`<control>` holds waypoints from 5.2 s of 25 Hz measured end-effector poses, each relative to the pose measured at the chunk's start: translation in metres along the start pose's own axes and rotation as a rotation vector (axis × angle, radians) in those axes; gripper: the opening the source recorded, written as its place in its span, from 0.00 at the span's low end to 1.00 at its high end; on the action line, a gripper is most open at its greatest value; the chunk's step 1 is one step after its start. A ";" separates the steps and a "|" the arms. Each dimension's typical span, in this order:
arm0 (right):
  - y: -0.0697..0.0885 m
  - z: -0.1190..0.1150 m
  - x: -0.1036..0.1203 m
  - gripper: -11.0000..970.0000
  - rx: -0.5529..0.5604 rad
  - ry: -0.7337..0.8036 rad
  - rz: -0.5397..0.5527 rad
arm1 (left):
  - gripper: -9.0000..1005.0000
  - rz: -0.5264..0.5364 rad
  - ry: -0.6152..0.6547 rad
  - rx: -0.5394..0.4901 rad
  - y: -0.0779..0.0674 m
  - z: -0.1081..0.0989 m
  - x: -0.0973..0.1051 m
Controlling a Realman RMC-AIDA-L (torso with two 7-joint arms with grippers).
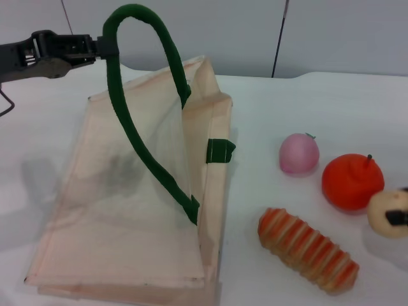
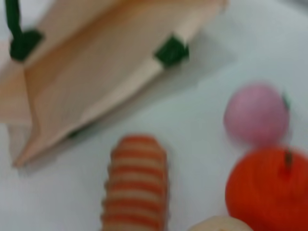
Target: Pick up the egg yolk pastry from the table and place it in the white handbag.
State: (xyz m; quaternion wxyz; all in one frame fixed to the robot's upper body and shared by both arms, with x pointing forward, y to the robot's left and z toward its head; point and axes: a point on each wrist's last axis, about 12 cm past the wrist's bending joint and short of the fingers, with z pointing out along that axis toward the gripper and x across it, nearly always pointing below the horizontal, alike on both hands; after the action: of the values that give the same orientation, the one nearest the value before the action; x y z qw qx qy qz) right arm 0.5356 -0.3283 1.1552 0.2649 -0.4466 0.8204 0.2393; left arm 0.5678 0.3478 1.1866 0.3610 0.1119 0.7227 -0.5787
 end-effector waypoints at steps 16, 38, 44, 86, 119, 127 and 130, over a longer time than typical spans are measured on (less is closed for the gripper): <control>0.015 0.047 -0.105 0.51 -0.170 -0.121 -0.305 | 0.13 0.007 0.032 0.063 -0.005 0.020 -0.010; 0.055 0.164 -0.171 0.47 -0.240 -0.059 -0.475 | 0.13 0.022 0.050 0.112 -0.011 0.035 -0.021; 0.073 0.182 -0.181 0.47 -0.244 -0.058 -0.542 | 0.15 0.026 0.051 0.117 -0.012 0.037 -0.023; -0.015 0.022 -0.132 0.91 0.371 -0.465 -0.182 | 0.31 0.054 -0.140 0.052 -0.001 -0.008 -0.009; -0.062 0.062 0.040 0.91 1.152 -1.080 0.331 | 0.79 0.849 -0.879 -1.028 0.076 0.005 0.094; -0.059 0.066 0.048 0.91 1.164 -1.075 0.388 | 0.78 0.890 -0.891 -1.128 0.074 0.005 0.101; -0.058 0.065 0.050 0.91 1.173 -1.078 0.400 | 0.78 0.886 -0.895 -1.125 0.074 0.005 0.102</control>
State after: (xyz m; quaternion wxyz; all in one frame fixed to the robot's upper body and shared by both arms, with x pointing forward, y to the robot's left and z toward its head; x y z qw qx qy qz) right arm 0.5772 -0.3459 1.0650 0.7655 0.0955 0.6363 -0.0040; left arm 0.5402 0.3398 1.0640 0.8088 -0.0512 0.5813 0.0727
